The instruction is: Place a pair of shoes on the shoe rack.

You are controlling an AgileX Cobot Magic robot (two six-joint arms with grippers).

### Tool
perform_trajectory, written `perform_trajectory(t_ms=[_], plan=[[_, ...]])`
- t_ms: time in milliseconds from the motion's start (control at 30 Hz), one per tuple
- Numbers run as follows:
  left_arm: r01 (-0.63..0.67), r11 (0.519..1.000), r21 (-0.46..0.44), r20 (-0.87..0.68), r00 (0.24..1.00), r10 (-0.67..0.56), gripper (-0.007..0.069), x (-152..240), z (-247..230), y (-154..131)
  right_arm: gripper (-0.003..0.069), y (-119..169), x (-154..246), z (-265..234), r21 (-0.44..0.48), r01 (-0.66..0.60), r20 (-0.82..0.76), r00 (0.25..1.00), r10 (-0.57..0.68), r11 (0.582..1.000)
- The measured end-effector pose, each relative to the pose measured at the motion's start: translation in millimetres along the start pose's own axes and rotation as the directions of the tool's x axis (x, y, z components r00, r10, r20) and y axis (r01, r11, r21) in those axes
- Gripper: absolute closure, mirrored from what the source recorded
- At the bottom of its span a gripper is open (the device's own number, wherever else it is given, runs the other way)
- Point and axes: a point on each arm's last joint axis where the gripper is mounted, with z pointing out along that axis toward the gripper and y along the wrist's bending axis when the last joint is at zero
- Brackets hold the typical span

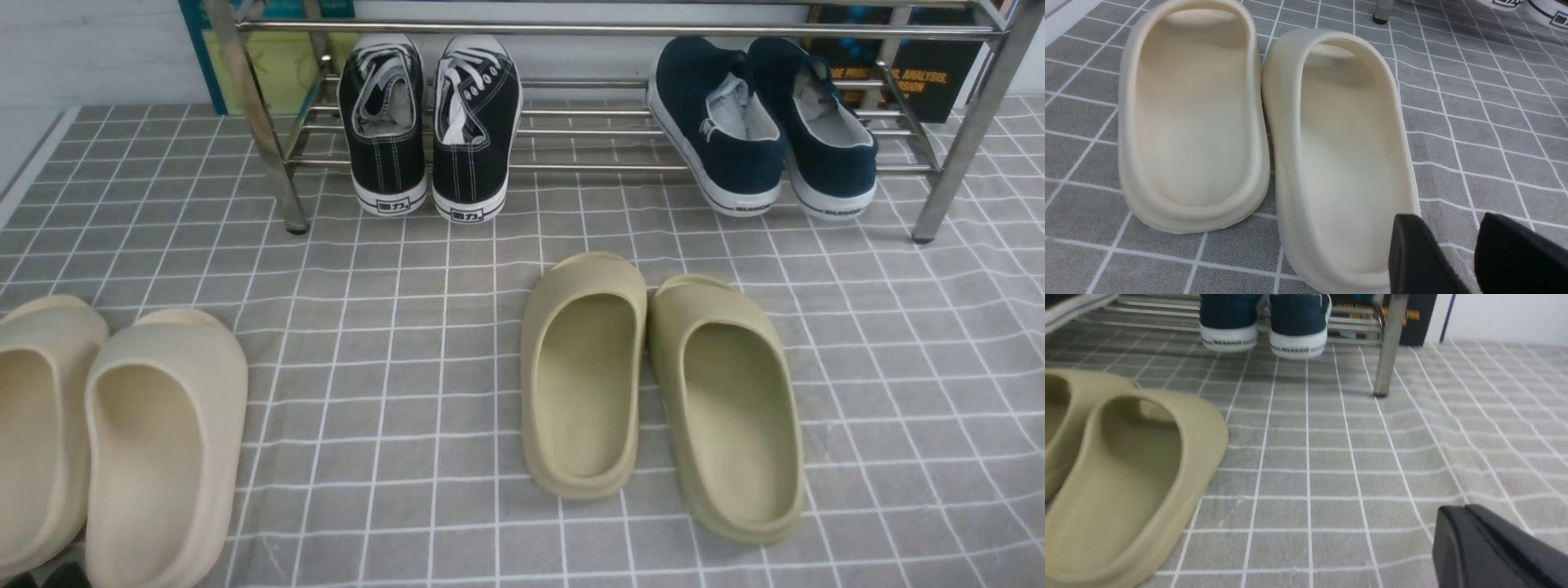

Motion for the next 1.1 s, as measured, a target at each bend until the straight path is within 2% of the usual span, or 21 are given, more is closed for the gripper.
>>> perform_trajectory(t_ms=[100,1100], plan=[[0.0,1.0,0.0,-0.001,1.0,0.0,0.0387,0.1,0.0,0.0,0.0662,-0.6,7.2,0.5,0.01,-0.052,-0.049,0.997,0.052,0.999],[0.0,1.0,0.0,-0.001,1.0,0.0,0.0387,0.1,0.0,0.0,0.0657,-0.9,10.2,-0.7,0.017,-0.056,-0.105,0.993,0.058,0.998]])
